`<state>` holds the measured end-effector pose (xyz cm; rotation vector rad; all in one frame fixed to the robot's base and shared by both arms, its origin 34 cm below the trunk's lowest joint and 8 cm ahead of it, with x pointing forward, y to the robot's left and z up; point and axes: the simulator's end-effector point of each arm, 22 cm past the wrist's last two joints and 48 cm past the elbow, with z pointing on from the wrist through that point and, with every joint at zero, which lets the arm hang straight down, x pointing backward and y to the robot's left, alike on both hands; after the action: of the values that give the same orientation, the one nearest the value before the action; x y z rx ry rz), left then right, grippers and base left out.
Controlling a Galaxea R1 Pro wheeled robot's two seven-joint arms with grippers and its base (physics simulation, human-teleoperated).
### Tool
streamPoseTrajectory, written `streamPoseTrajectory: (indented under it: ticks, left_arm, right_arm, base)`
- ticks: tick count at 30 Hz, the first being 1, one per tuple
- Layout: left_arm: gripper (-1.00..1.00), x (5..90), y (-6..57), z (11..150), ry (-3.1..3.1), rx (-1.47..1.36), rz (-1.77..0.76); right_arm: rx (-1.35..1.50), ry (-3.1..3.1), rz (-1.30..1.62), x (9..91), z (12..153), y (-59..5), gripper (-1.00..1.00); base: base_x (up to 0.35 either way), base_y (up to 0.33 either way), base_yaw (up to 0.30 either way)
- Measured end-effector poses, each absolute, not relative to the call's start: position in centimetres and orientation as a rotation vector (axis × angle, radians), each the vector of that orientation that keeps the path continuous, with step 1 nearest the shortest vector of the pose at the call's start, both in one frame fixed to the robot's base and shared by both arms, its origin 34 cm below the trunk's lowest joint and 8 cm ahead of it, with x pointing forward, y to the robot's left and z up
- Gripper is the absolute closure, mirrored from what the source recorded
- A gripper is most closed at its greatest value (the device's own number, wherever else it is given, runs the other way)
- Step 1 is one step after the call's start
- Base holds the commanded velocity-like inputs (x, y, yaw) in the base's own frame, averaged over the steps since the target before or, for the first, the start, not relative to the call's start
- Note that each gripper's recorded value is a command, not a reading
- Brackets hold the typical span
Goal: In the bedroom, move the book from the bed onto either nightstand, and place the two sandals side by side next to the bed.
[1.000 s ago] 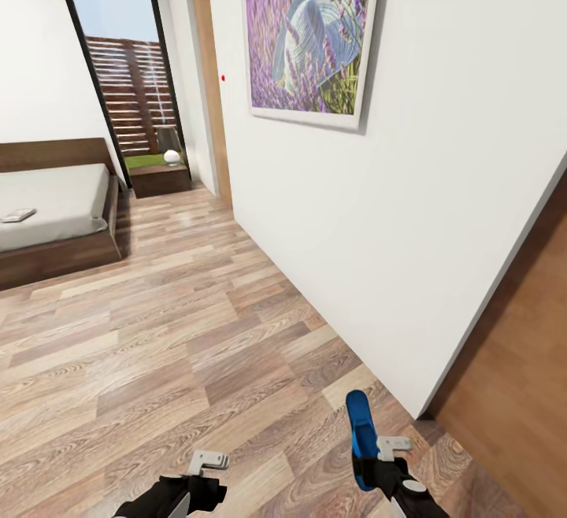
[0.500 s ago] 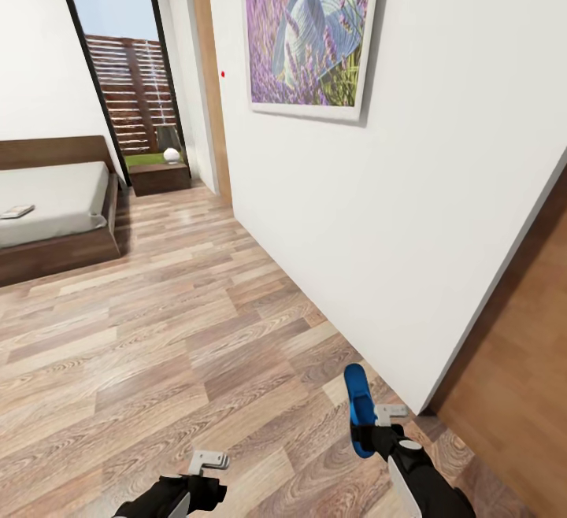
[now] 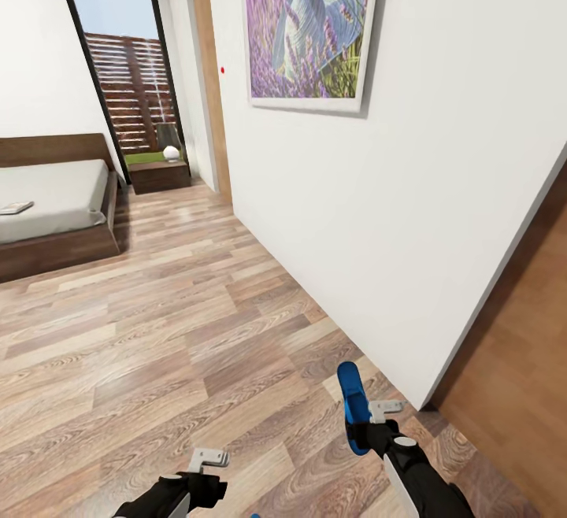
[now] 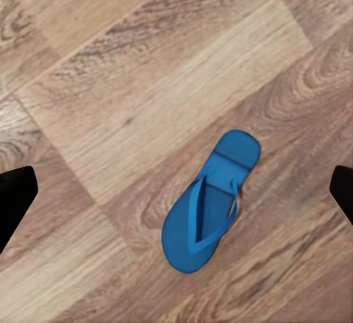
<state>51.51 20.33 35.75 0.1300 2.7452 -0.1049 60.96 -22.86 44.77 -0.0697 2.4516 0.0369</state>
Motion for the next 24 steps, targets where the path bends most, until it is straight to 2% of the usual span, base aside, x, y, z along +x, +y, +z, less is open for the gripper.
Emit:
streamPoseTrajectory:
  ticks: [24]
  left_arm:
    - [-1.0, 51.3, 20.2, 31.0, 2.714, 0.149, -0.099]
  right_arm:
    - [-0.074, 2.45, 0.039, 60.0, 39.8, -22.7, 1.0]
  base:
    - [0.0, 0.0, 0.0]
